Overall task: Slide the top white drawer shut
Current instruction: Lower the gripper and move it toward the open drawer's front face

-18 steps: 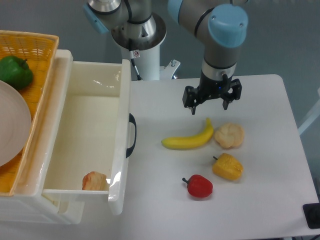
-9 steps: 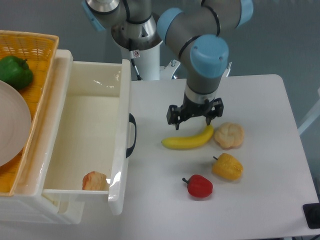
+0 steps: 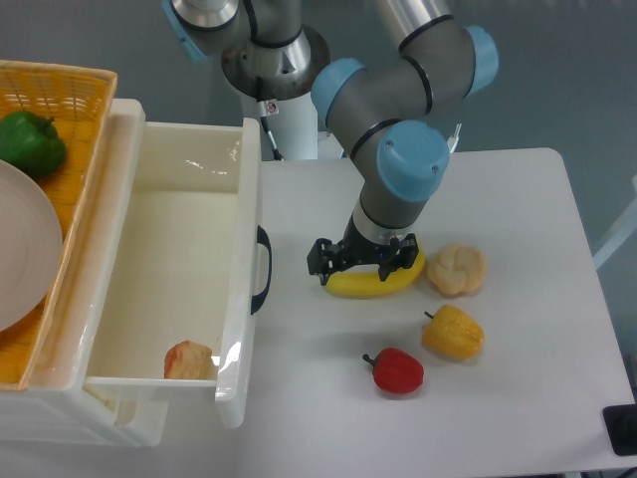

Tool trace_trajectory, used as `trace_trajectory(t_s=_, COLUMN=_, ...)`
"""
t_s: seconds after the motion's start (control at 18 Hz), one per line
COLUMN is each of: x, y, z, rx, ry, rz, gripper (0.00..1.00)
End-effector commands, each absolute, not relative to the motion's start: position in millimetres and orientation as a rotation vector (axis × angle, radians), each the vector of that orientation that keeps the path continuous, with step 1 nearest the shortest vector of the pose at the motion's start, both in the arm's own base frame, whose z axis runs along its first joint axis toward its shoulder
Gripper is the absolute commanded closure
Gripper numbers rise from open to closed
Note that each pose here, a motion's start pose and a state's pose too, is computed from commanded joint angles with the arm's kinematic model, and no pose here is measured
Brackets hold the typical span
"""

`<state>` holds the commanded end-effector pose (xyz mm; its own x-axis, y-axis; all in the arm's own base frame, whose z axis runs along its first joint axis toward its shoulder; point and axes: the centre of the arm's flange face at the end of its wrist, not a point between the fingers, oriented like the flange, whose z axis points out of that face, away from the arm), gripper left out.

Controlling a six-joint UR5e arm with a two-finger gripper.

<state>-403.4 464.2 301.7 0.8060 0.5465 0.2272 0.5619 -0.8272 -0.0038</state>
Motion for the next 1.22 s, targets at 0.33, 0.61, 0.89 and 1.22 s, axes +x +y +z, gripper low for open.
trace_trajectory(t_s=0.33, x=-394.8, y=471.4, z=294.1, rx=-2.899, ry=-0.880, rz=-0.404, gripper=0.00)
trace_trajectory(t_s=0.61, x=-386.5, y=480.0, z=288.9, rx=-2.907, ry=-0.859, rz=-0.425, gripper=0.00)
trace_trajectory(t_s=0.89, x=-380.3, y=485.7, z=288.6, rx=-2.914, ry=-0.841, rz=-0.426, gripper=0.00)
trace_trajectory(t_s=1.22, x=-373.9, y=491.2, z=291.9, rx=-2.916, ry=-0.822, rz=-0.423, gripper=0.00)
